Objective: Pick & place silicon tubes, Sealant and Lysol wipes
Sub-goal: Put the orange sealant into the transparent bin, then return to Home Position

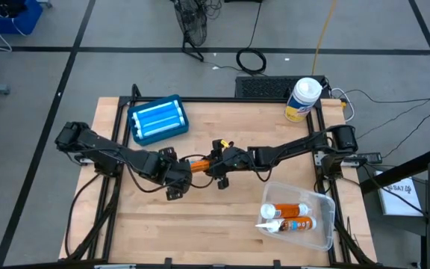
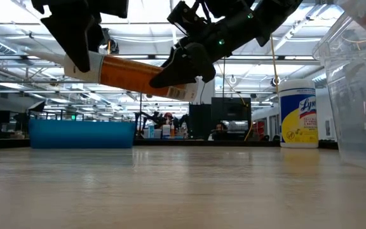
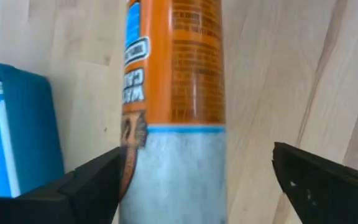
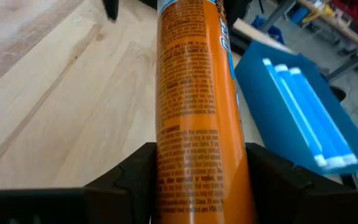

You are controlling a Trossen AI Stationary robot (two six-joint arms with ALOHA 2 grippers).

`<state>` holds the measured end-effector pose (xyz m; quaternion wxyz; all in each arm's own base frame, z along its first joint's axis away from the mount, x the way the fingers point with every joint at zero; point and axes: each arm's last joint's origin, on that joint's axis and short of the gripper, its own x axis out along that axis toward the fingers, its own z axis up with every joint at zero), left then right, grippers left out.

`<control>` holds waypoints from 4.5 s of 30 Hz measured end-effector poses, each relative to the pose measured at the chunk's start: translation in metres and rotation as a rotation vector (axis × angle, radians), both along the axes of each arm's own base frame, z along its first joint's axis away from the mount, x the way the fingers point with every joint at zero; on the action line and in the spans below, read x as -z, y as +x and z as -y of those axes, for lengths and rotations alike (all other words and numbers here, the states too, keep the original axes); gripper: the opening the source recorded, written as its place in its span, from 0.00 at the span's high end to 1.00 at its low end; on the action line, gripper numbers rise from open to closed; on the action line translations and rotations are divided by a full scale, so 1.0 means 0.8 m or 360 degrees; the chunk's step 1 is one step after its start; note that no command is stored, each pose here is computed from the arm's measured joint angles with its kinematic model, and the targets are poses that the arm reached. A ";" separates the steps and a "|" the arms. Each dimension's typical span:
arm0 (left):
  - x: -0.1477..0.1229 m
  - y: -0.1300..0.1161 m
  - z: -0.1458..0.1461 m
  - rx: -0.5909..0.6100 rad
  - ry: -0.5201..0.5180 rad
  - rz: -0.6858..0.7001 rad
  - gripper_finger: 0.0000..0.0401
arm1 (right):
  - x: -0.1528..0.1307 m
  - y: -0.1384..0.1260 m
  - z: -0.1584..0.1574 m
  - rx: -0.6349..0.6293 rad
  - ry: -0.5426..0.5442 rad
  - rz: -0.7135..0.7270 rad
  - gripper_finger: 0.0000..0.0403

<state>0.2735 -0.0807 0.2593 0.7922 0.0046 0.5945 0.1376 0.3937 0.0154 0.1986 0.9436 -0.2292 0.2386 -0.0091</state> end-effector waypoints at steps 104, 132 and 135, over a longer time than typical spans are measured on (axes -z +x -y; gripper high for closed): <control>0.014 -0.181 -0.079 0.0280 0.0033 0.1774 0.23 | -0.022 -0.348 -0.160 0.0521 0.1032 -0.0177 0.02; 0.013 -0.182 -0.079 0.0287 0.0041 0.1776 0.23 | -0.157 -0.349 -0.110 -0.0086 0.0541 0.0834 0.02; 0.011 -0.184 -0.080 0.0299 0.0055 0.1794 0.23 | -0.158 -0.345 -0.095 -0.0084 0.0475 0.0824 0.02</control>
